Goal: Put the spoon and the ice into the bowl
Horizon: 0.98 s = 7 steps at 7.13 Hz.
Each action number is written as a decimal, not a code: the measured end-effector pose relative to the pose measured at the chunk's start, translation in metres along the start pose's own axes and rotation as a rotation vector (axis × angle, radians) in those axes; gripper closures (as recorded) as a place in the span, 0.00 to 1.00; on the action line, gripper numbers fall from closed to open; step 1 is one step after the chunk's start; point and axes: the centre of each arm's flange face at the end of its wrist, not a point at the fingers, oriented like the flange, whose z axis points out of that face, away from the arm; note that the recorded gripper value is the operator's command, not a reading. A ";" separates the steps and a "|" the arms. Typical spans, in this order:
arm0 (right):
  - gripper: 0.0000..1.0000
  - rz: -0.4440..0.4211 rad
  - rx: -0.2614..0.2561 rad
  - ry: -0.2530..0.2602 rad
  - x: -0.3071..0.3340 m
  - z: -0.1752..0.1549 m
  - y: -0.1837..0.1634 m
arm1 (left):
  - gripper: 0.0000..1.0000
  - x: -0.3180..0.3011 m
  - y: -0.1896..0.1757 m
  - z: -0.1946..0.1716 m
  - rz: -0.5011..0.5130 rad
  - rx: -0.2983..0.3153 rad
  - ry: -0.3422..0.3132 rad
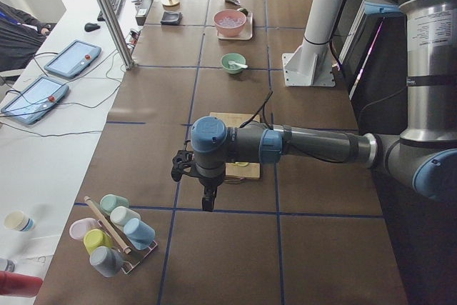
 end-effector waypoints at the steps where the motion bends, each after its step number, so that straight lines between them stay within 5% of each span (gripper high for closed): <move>1: 0.00 0.007 -0.019 -0.002 0.043 0.009 0.039 | 0.00 0.000 -0.001 0.000 -0.003 0.001 0.001; 5: 0.00 0.170 -0.081 0.001 0.144 0.043 0.175 | 0.00 -0.015 0.017 0.017 -0.036 -0.032 0.010; 7: 0.00 0.200 -0.088 0.001 0.154 0.048 0.196 | 0.00 -0.022 0.026 0.025 -0.055 -0.050 0.008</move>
